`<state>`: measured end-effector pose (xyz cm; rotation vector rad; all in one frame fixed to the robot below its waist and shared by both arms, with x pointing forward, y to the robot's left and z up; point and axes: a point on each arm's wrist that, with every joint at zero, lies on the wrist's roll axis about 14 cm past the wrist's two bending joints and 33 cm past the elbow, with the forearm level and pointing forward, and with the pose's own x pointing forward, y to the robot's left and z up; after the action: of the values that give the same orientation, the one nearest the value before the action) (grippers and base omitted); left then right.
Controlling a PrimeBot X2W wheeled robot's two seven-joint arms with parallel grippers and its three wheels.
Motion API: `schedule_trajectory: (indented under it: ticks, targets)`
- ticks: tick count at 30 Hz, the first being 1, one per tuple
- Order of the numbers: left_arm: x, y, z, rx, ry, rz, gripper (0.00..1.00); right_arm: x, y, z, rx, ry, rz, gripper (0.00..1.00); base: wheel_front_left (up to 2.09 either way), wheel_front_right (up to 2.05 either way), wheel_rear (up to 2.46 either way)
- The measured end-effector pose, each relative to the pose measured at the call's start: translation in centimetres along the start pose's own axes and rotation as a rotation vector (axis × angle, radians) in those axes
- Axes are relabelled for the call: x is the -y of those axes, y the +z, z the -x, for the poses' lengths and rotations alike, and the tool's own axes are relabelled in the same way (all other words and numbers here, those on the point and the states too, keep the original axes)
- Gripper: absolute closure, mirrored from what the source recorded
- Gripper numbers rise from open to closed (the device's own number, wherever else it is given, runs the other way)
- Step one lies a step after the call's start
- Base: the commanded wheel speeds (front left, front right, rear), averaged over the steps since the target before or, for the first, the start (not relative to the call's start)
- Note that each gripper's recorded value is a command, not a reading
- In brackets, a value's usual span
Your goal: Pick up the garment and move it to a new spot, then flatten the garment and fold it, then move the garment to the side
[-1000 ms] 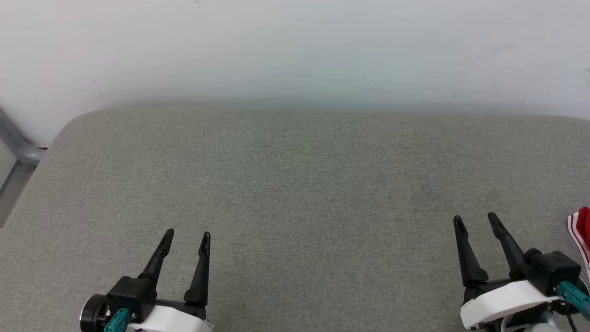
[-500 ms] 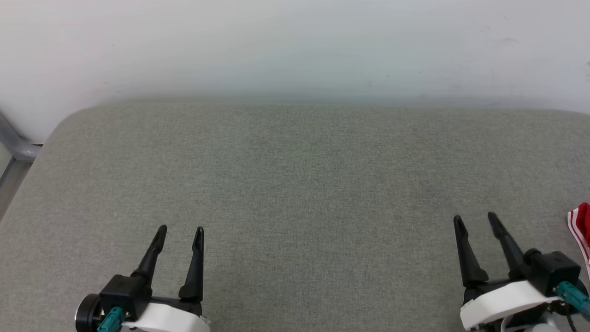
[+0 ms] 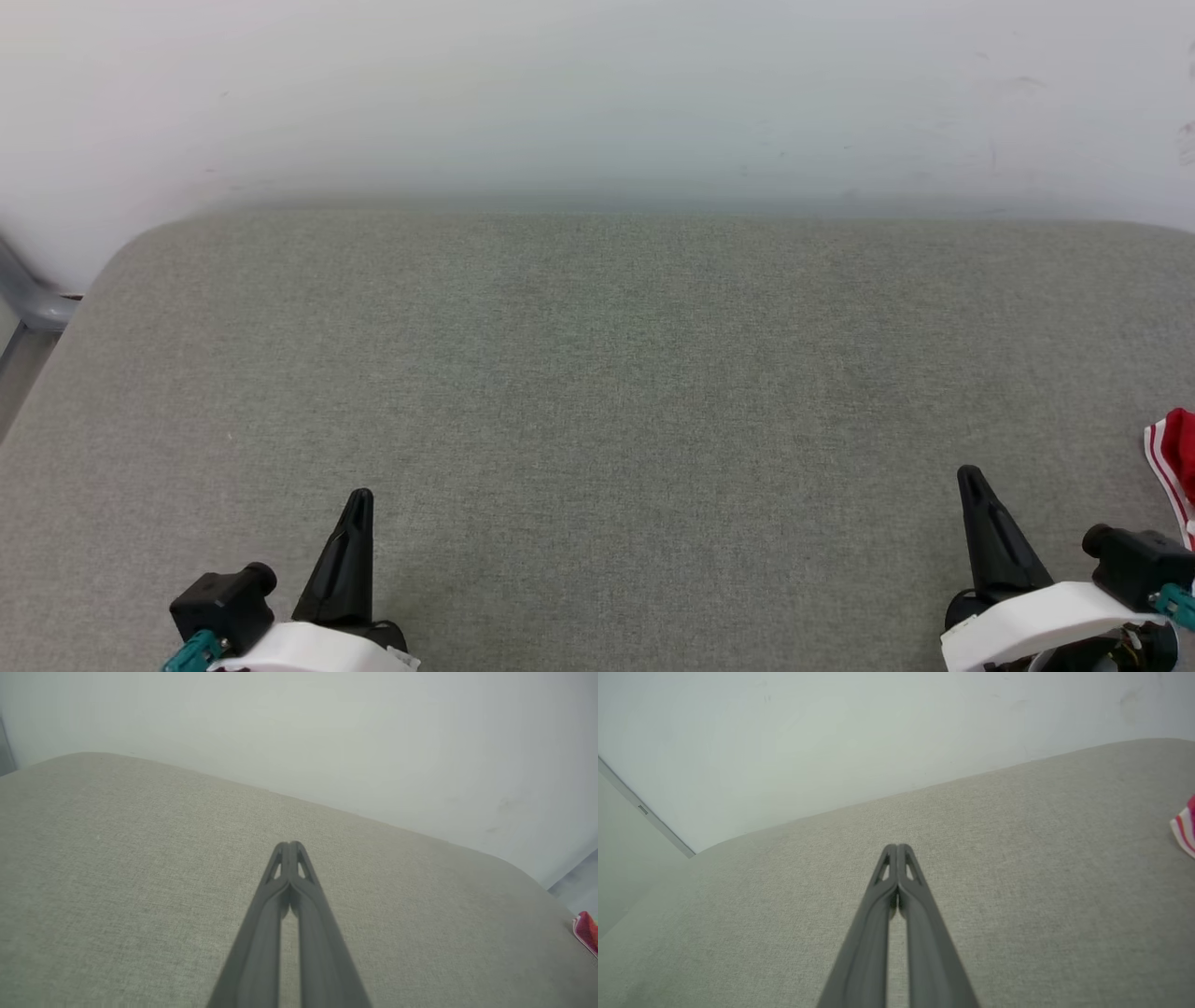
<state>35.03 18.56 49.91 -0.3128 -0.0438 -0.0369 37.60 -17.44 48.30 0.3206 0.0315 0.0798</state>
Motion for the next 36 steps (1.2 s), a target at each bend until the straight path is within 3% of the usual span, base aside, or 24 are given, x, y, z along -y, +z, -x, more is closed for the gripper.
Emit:
schedule_trajectory:
  ticks: [36]
  targets:
    - [-1.6, -0.2, -1.4, -0.021, 0.092, 0.543, 1.00, 1.6, 0.7, -0.4, 0.008, -0.091, -0.539, 1.00, 0.00, 0.00, 0.00]
